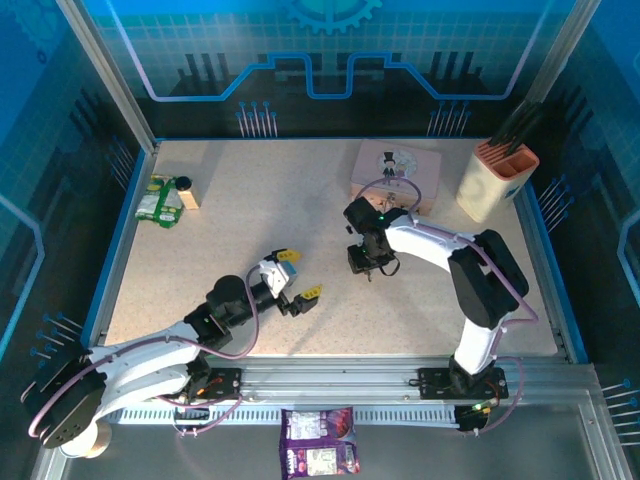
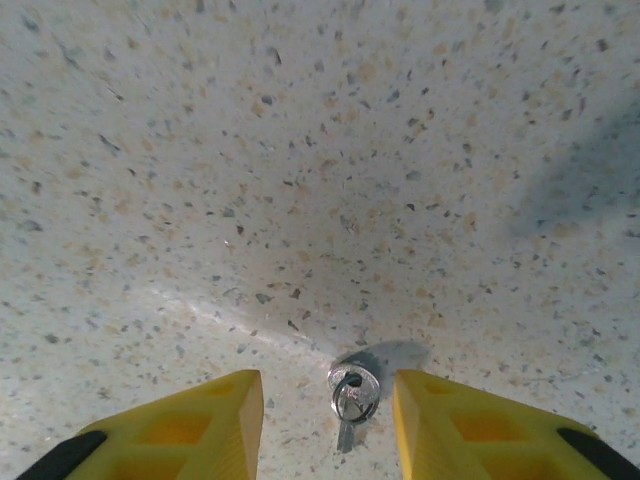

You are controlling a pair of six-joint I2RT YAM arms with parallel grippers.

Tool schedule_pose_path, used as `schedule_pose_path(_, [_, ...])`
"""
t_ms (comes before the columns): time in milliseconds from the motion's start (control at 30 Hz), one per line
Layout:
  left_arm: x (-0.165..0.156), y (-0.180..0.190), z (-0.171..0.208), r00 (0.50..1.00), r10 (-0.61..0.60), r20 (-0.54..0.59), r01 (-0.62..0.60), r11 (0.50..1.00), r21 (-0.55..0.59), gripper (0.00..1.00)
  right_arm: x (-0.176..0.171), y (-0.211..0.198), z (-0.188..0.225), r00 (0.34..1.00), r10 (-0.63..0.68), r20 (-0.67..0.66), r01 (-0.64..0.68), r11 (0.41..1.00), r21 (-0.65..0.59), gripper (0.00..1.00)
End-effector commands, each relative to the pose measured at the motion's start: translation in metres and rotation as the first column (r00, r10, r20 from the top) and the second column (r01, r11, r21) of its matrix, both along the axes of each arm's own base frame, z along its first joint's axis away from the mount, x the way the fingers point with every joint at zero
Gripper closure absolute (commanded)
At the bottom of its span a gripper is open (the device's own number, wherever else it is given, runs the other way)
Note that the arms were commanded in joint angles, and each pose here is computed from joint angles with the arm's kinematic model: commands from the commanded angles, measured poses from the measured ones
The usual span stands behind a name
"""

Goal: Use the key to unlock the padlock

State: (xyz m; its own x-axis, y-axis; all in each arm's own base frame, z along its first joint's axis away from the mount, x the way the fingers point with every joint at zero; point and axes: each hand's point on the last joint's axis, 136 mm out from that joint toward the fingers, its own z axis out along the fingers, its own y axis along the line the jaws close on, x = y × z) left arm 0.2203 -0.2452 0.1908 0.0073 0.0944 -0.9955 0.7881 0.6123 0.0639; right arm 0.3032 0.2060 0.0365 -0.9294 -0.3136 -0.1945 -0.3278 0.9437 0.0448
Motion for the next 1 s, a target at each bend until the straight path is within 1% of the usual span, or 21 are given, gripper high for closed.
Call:
schedule_pose_path(0, [0.002,0.006,-0.006,1.000,0.024,-0.006,-0.024,1.000,0.009,0.12,-0.005,-0.009,-0.010,0.997,0.033,-0.064,-0.037,0.997,-0.071,0.60])
schedule_pose_path(267, [0.002,0.009,-0.008,0.999,0.032,-0.016,-0.032,0.999,0.009,0.11,-0.005,-0.013,-0.019,0.995,0.040,-0.094,-0.050,0.993,-0.110,0.59])
schedule_pose_path(433, [0.004,0.010,-0.009,0.999,0.040,-0.018,-0.040,0.999,0.011,0.10,-0.012,-0.013,-0.023,0.991,0.045,-0.129,-0.058,0.993,-0.102,0.63])
schedule_pose_path(600, [0.006,0.011,-0.010,0.999,0.048,-0.022,-0.048,0.999,0.014,0.10,-0.018,-0.009,-0.024,0.988,0.048,-0.150,-0.059,0.996,-0.068,0.70])
schedule_pose_path(800, [0.006,0.011,-0.010,0.999,0.048,-0.024,-0.048,0.999,0.012,0.10,-0.019,-0.008,-0.025,0.987,0.040,-0.153,-0.050,0.997,-0.061,0.78])
schedule_pose_path(967, [0.005,0.011,-0.011,0.999,0.046,-0.029,-0.046,0.999,0.014,0.09,-0.020,-0.007,-0.019,0.990,0.036,-0.139,-0.043,0.998,-0.044,0.84])
